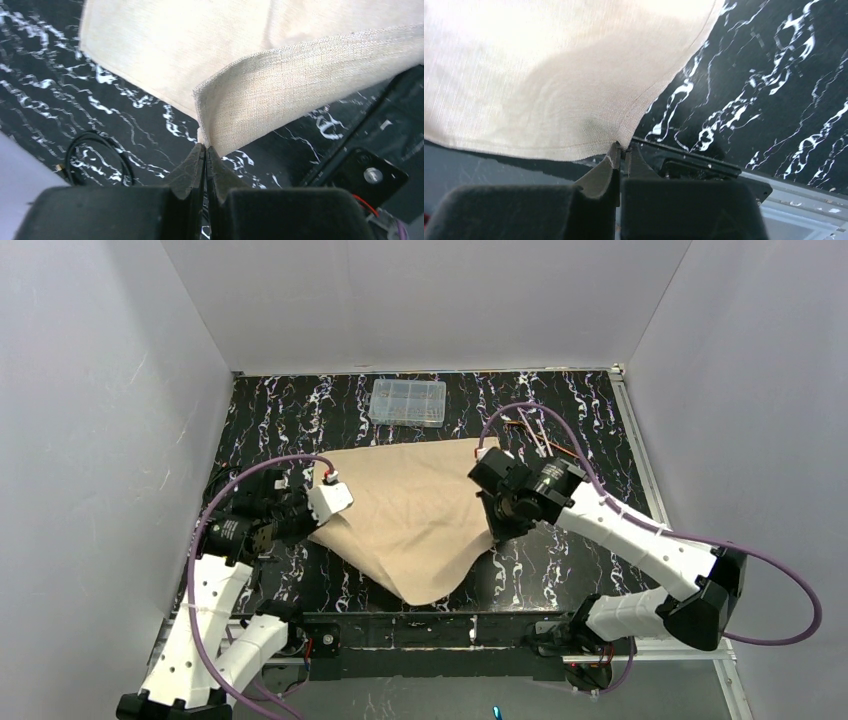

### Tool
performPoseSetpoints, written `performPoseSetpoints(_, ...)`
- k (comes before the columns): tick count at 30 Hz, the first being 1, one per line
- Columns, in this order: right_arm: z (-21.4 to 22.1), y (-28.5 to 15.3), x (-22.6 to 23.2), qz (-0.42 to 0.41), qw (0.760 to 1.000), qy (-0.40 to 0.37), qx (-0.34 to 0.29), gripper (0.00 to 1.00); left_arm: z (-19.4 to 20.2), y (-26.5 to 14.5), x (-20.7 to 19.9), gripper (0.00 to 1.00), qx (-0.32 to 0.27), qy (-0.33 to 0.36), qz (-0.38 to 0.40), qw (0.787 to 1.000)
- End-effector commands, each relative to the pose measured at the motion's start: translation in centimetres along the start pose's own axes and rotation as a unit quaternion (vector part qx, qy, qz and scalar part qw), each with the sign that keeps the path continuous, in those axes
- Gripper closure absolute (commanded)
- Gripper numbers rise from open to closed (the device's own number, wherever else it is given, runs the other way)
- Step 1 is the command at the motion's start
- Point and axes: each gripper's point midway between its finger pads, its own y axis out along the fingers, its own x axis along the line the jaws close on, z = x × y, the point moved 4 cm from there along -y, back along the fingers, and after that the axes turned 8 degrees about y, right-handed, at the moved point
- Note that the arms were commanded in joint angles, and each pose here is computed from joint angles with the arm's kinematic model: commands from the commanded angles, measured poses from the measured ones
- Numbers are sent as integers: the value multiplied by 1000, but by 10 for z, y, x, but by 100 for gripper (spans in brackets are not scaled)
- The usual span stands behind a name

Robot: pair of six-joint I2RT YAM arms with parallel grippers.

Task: Fold the napkin into a case and place the utensils inside
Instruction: Fold and flatten the napkin at the center of the board.

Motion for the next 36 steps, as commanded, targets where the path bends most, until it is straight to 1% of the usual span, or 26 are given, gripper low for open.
performPoseSetpoints(1,-36,0,-11,15,999,15,-40,99,-3,-2,21,100,4,-39,-64,997)
performPoseSetpoints(5,-71,18,-12,-5,997,39,-66,99,7,11,44,100,59,-74,-95,991)
performPoseSetpoints(8,-101,36,-15,-19,995,42,-84,99,9,22,55,100,56,-72,-121,989)
performPoseSetpoints(10,-120,50,-20,-4,995,42,-94,99,2,28,60,100,46,-52,-104,992)
performPoseSetpoints(14,-151,66,-26,-9,991,52,-126,99,1,39,87,100,71,-55,-121,989)
performPoseSetpoints(17,-171,74,-36,-14,988,64,-139,99,9,47,108,100,107,-64,-159,979)
performPoseSetpoints(22,-194,91,-52,-10,988,81,-133,99,23,60,130,100,143,-76,-200,966)
performPoseSetpoints(24,-202,97,-54,-14,987,87,-132,99,25,65,135,100,149,-87,-207,963)
performPoseSetpoints(28,-212,108,-59,-3,989,85,-121,99,20,71,145,100,125,-102,-219,962)
performPoseSetpoints(30,-217,114,-61,-1,990,78,-115,99,17,76,147,100,116,-99,-215,965)
performPoseSetpoints(32,-220,121,-68,4,993,77,-94,99,21,86,145,100,129,-90,-187,970)
performPoseSetpoints(36,-225,130,-78,14,993,86,-75,99,25,101,147,100,145,-90,-166,971)
